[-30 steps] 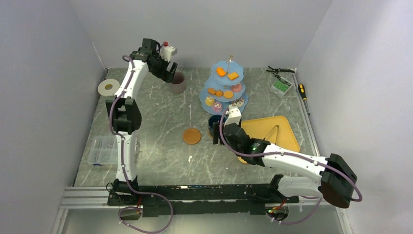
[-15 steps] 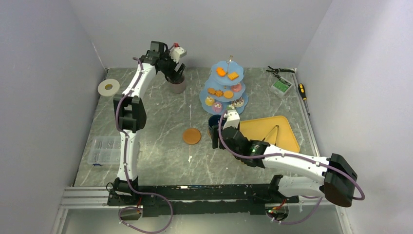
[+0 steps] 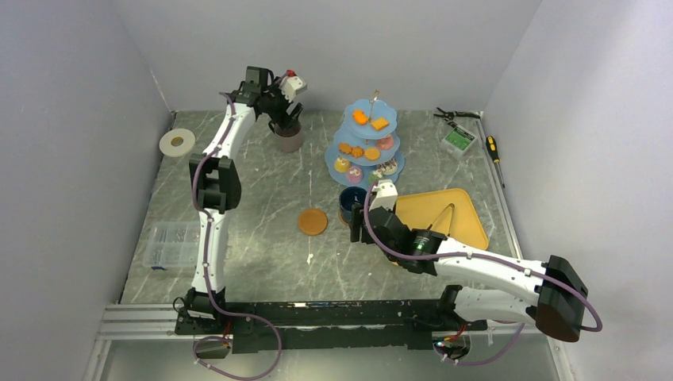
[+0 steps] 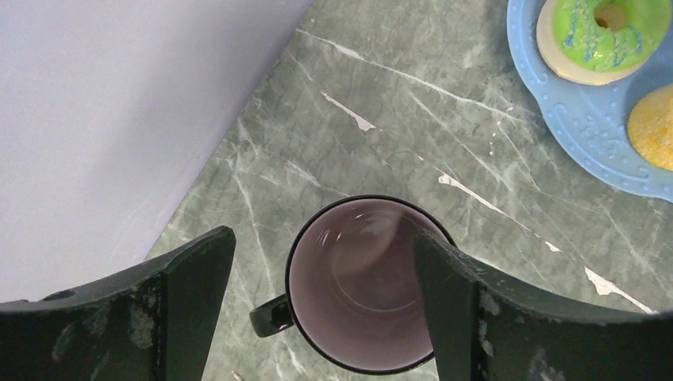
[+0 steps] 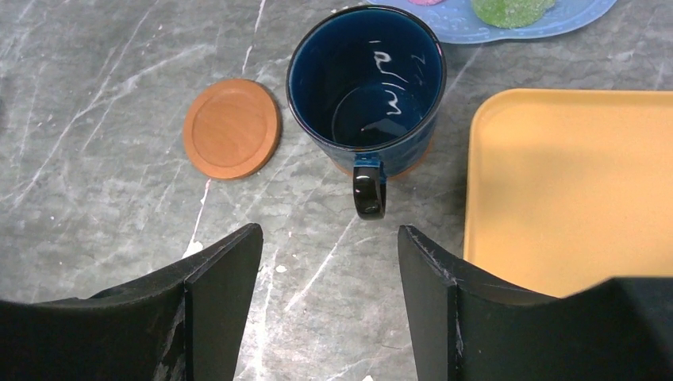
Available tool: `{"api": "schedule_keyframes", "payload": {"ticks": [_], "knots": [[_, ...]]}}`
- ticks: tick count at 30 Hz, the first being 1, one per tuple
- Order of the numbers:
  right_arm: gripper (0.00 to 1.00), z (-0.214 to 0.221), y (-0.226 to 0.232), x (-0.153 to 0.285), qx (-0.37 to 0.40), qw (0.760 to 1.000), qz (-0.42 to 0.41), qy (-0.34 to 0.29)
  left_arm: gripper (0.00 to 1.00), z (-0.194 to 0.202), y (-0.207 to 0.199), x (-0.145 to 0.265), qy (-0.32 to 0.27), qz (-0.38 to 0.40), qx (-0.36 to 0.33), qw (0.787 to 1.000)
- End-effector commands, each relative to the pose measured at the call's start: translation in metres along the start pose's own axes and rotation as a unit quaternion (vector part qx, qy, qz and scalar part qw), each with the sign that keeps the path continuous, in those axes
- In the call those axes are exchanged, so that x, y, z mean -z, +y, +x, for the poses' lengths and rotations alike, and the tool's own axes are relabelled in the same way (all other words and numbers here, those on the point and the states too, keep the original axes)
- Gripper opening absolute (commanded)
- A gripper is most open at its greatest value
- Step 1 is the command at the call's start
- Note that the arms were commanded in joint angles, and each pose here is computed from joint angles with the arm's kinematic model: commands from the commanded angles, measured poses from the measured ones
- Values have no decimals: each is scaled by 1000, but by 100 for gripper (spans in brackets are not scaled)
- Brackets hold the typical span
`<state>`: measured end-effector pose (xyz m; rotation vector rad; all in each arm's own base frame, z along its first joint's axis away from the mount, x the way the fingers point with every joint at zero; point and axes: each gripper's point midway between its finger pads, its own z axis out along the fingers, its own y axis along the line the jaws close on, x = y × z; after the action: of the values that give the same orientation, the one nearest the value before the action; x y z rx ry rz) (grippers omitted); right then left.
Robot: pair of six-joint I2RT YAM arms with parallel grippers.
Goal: Serve the afternoon tea
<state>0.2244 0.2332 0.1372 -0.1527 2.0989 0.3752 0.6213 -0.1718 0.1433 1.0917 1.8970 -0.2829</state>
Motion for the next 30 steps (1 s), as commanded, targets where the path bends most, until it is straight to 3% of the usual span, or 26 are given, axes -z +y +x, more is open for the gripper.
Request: {"api": "schedule_keyframes", "payload": {"ticks": [1,6,15,21,26,30], "knots": [[67,-19,3,7,-21,999,4,-23,86,-9,7,-4,-29,7,-26,999],[67,-16,-1,7,-22,999,10,-21,77,-1,5,-1,-27,21,-32,999],[65,-19,1,6,-21,999,11,-24,41,23,4,-6,5,12,-9,1000],[61,-21,2,8,-27,999,4,-27,27,32,12,-4,31,-39,10,999],[59,-22,3,9,-27,999,2,-30,18,36,15,8,67,-76,48,994],[57,-23,5,10,-29,999,-5,-32,3,39,11,28,98,-113,114,982]]}}
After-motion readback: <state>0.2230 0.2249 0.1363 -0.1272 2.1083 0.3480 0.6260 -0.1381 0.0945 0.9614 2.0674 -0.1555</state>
